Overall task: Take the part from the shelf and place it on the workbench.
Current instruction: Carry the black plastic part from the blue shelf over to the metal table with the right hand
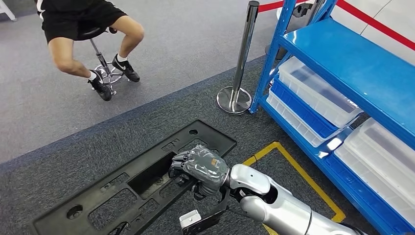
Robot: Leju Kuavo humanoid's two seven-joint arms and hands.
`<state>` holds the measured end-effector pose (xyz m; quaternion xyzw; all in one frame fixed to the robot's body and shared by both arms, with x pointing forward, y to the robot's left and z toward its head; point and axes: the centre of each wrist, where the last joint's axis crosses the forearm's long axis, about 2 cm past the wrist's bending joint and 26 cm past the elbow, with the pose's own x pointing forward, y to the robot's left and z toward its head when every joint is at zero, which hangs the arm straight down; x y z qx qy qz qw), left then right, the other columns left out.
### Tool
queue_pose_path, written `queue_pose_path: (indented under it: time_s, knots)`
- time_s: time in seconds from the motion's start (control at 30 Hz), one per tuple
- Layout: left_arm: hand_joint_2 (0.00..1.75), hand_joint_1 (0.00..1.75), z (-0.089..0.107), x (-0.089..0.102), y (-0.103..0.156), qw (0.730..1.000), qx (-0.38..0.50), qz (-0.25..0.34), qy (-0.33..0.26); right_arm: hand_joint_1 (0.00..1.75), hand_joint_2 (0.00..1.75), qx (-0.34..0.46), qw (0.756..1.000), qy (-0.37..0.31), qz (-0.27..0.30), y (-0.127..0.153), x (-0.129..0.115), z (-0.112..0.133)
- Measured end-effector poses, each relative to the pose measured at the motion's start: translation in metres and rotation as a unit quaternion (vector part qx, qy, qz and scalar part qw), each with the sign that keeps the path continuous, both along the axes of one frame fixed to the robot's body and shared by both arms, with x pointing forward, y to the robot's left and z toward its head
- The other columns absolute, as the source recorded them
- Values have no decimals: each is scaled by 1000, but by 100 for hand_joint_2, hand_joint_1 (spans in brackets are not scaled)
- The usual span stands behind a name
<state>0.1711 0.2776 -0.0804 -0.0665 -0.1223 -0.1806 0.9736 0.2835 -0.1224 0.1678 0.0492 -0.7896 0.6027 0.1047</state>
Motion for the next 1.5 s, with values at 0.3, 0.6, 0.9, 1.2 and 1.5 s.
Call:
queue_pose_path:
  time_s: [0.3, 0.6, 0.9, 1.2, 1.5]
  knots:
    - [175, 0, -1, -3, 6, 1000, 22, 0, -14, 175, 175, 1, 1000, 1, -3, 2, 1, -1]
    - [175, 0, -2, -6, 24, 1000, -4, -4, -25, 175, 175, 0, 1000, -3, -3, 2, 3, 1]
    - [175, 0, -3, -9, 36, 1000, 4, -19, -19, 175, 175, -4, 1000, -5, -5, -1, 5, 0]
    - [175, 0, -5, -18, 40, 1000, -7, -7, 1, 175, 175, -3, 1000, -12, -3, 1, 7, 5]
    - [175, 0, -7, -22, 38, 1000, -27, 6, 12, 175, 175, -3, 1000, -19, -3, 2, 11, 10]
